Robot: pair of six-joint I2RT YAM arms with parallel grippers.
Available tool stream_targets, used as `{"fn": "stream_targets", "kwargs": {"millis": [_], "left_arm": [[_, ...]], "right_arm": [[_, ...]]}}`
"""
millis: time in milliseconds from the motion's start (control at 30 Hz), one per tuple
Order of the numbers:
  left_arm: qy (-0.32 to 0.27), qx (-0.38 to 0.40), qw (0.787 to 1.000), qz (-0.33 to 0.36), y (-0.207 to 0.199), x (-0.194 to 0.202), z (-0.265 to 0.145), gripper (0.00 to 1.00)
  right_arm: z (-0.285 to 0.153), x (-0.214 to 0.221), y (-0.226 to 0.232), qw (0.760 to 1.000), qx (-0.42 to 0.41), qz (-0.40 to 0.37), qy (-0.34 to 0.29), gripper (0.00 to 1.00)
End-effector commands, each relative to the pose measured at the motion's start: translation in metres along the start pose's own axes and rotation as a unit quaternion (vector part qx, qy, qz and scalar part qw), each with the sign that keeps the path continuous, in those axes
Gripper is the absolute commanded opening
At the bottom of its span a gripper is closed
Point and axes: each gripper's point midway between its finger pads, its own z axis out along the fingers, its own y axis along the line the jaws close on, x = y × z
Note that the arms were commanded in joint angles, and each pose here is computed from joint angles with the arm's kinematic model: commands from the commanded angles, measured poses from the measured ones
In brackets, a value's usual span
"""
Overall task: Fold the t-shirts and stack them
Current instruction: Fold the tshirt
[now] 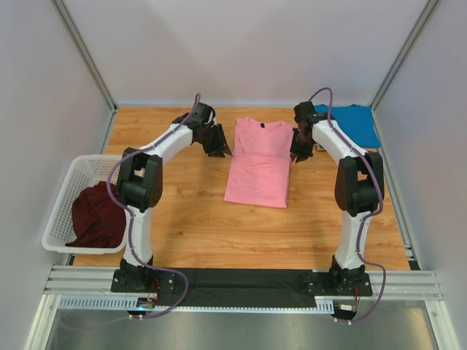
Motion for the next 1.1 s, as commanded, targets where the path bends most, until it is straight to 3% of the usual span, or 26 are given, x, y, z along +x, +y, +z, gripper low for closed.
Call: {"fn": "stream_targets", "kwargs": {"millis": [0,167,533,733,867,1067], "left_arm": [[-0.034,0.044,0.997,0.051,-0.028,-0.001,-0.028,0.4],[-0.006,0.064,0.996,0.058,-0.031,0.011,-0.011,0.3],[0.02,0.083,0.995,0.051,-0.031,0.005,0.031,0.29],[0.026,0.027,0.999,0.032,-0.002,0.007,0.051,0.31],[0.025,-0.002,1.0,0.017,0.012,0.006,0.05,0.31],[0.0,-0.034,0.999,0.032,0.01,-0.002,0.011,0.34]], "right_arm": [[-0.029,0.001,0.007,0.999,-0.031,0.001,-0.03,0.18],[-0.019,0.013,0.02,0.998,-0.069,0.0,-0.012,0.16],[0.019,0.007,0.028,0.997,-0.077,0.004,0.0,0.19],[0.044,0.01,0.013,0.999,-0.047,0.005,0.009,0.19],[0.038,0.004,0.005,1.0,-0.024,0.004,0.001,0.18],[-0.003,-0.001,0.007,0.999,-0.032,0.01,-0.017,0.19]]}}
